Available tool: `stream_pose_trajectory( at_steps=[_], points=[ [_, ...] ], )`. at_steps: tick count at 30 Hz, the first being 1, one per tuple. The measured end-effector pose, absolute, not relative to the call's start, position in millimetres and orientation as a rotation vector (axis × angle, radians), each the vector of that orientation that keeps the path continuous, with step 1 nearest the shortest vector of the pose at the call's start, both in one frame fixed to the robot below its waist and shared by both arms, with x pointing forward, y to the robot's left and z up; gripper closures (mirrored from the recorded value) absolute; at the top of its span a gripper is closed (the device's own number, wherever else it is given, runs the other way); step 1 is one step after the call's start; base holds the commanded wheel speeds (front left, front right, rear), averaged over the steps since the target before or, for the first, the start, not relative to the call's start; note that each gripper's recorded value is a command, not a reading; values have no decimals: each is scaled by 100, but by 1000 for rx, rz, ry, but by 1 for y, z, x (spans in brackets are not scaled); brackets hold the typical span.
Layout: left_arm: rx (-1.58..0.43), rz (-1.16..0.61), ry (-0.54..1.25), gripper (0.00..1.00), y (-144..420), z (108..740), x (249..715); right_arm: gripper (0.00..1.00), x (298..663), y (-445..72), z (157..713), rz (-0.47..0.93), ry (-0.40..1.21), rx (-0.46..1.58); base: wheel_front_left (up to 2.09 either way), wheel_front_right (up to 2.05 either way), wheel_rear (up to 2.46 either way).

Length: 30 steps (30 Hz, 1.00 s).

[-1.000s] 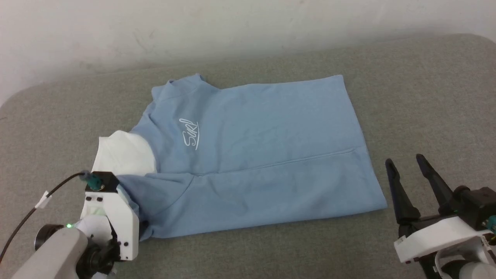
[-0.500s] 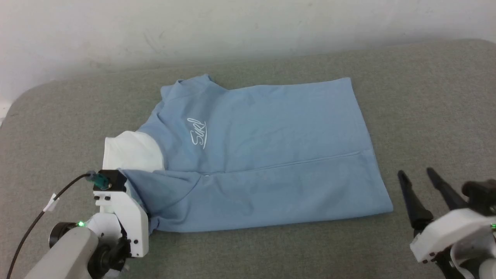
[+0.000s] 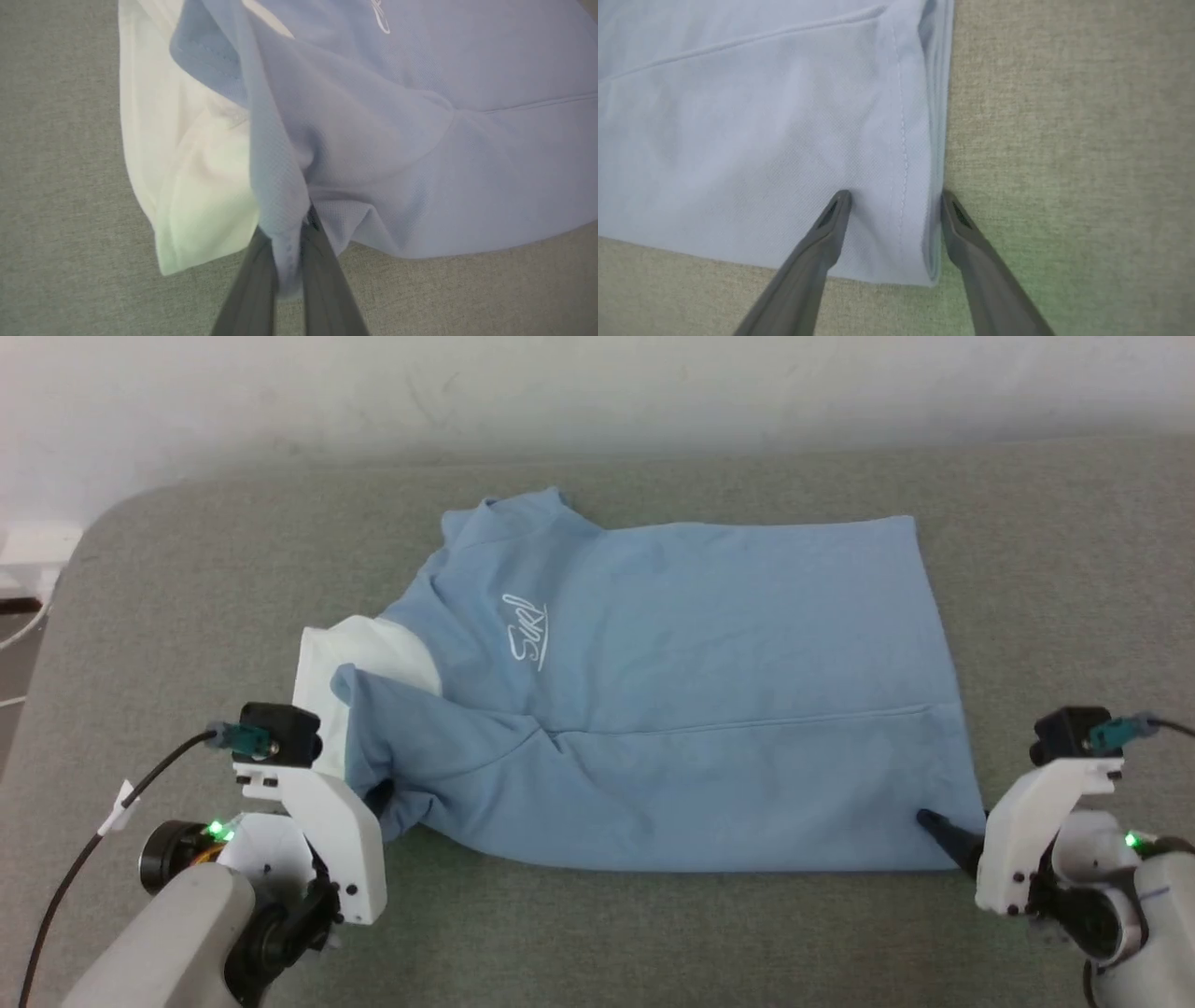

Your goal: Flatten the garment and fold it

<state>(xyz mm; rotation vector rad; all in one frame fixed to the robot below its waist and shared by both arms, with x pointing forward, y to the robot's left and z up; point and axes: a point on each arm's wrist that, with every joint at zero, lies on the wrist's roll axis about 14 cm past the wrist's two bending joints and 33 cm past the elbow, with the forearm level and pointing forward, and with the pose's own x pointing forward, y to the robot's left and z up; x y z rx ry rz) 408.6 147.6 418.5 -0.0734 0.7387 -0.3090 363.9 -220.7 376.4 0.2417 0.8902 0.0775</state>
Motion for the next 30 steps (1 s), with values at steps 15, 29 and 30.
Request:
stream_pose_trajectory(
  at_steps=[15,29,30],
  points=[
    [-77,-290,720,100,155,420,399,100,375,-211,381,145,961,198,0,0,0],
    [-90,-216,679,100,176,443,329,100,328,-214,428,203,804,83,0,0,0],
    [-105,-214,698,100,175,439,321,100,322,-214,427,199,807,91,0,0,0]
  ],
)
